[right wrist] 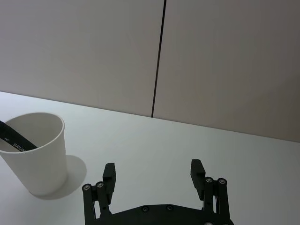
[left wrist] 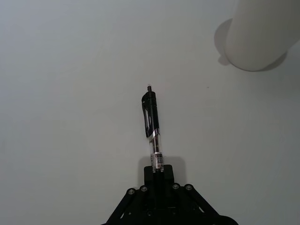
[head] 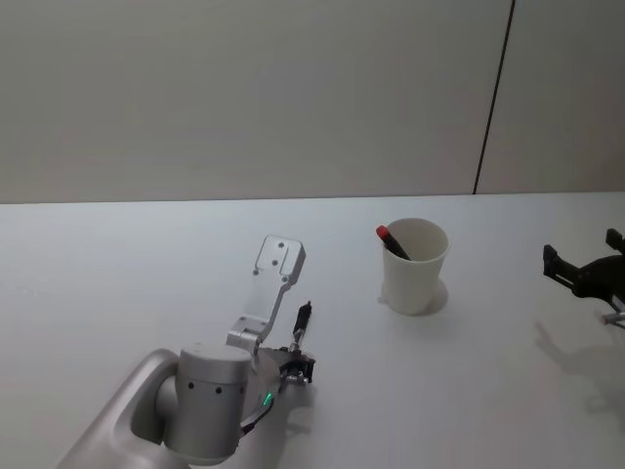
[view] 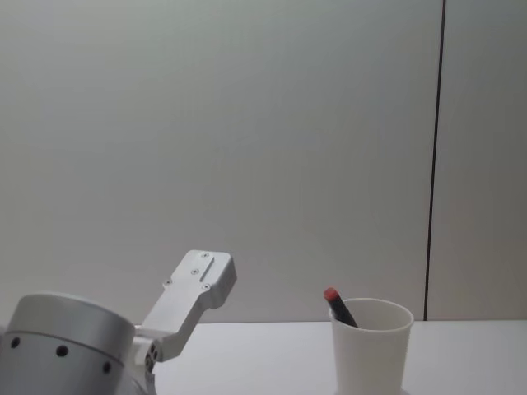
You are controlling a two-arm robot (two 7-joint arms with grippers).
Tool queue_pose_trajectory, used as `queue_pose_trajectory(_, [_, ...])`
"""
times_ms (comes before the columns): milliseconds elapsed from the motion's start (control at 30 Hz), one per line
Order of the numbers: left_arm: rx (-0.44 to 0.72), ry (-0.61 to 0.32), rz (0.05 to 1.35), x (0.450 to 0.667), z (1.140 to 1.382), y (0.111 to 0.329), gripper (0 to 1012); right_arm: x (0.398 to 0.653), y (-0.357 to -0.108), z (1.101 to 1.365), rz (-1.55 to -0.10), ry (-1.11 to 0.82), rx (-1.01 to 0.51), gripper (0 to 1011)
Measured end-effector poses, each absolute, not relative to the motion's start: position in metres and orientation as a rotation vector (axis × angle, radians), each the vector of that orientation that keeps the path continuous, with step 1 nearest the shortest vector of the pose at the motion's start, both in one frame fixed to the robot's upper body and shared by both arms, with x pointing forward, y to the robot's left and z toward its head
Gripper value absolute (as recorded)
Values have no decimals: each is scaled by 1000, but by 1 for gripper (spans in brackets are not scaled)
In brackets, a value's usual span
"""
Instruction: Place the pen into the pen holder.
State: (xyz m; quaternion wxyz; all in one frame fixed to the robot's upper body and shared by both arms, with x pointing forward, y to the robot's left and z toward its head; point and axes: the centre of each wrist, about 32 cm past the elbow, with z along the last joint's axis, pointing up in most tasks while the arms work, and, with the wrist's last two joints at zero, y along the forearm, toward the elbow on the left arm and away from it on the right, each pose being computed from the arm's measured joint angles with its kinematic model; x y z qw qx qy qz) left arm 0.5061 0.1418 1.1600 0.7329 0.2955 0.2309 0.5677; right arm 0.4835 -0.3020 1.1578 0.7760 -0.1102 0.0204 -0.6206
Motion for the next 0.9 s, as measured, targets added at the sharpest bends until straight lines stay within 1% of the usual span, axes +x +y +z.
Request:
queue_pose_trajectory(233, [640,504,1269,504,1159,143,127,484,-302,1158,-1343,44,-239,1002])
queue_pose_trajectory(467, [614,473,1300,500,1161,146,127,484,-302,1158,-1343,44,-239,1002])
queue_pose_trajectory(767, [546,393,1349,492,1168,152,126,484,-302,1158,-1343,44,-239,1002])
queue_pose_trajectory(900, [504,343,1369,488,1173,156,127,483,-302,1158,-1343,44,-239,1002])
